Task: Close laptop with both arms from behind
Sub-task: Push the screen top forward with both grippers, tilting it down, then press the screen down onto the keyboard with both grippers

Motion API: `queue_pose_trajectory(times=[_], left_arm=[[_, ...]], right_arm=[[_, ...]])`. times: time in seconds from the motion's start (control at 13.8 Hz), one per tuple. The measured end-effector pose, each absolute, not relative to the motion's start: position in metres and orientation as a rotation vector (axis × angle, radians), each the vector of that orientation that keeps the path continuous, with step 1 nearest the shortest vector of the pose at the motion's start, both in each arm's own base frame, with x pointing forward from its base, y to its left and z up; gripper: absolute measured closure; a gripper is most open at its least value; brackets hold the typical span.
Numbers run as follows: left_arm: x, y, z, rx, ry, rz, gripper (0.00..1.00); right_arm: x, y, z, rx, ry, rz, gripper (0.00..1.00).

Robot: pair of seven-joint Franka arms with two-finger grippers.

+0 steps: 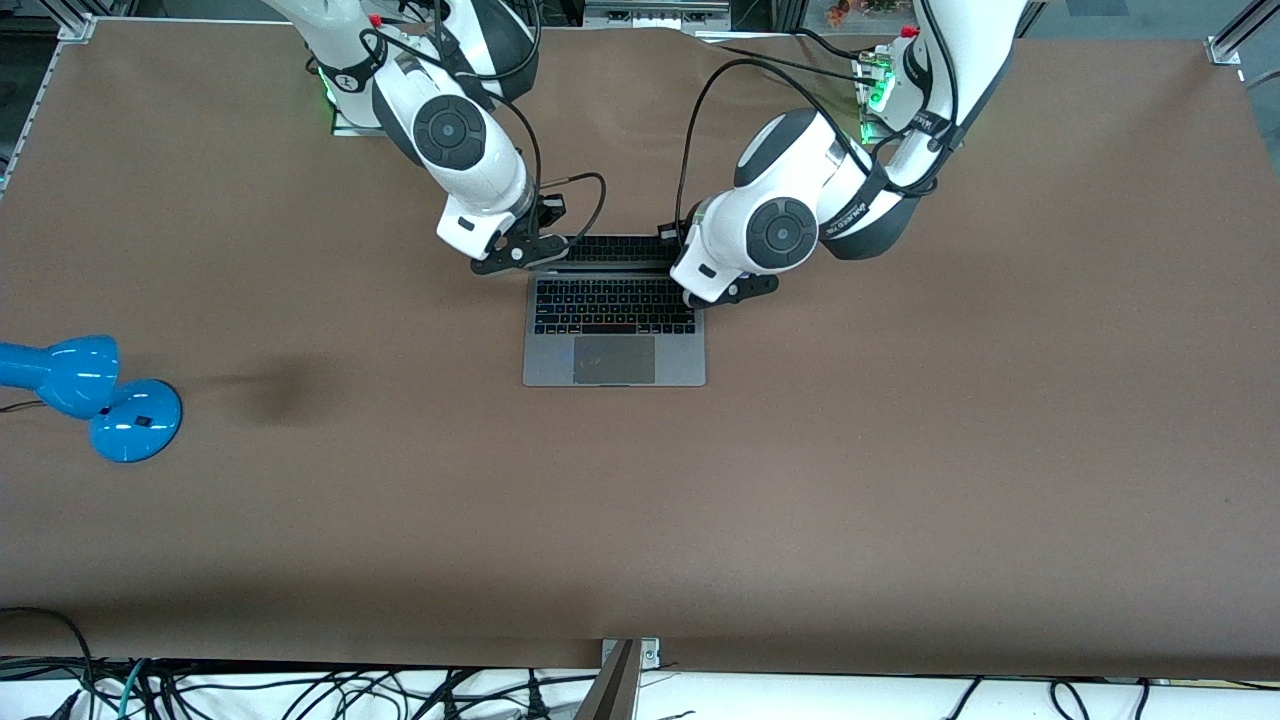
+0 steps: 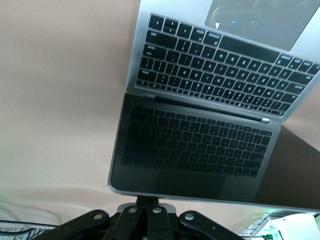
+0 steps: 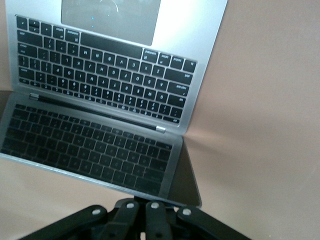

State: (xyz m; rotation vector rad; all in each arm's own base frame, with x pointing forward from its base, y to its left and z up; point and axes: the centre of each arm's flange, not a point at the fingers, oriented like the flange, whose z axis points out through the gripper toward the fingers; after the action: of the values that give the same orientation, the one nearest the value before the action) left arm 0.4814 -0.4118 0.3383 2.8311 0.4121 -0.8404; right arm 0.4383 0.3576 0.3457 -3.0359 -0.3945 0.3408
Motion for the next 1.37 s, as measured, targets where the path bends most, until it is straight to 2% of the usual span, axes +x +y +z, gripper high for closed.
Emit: queue_pose_trajectory(times=[0.94,1.37], left_arm=[[0.519,-0.405,0.302,2.863,0.434,-0.822,0.99],[0.528,-0.402,0.287,2.850,0.464,-0.793,0.99]], right_arm=[[0.507,0.353,0.329,-3.035,-0.367,0.258,0.99],[0.523,0.350,0.303,-3.022,-0.345,0.220,0.99]])
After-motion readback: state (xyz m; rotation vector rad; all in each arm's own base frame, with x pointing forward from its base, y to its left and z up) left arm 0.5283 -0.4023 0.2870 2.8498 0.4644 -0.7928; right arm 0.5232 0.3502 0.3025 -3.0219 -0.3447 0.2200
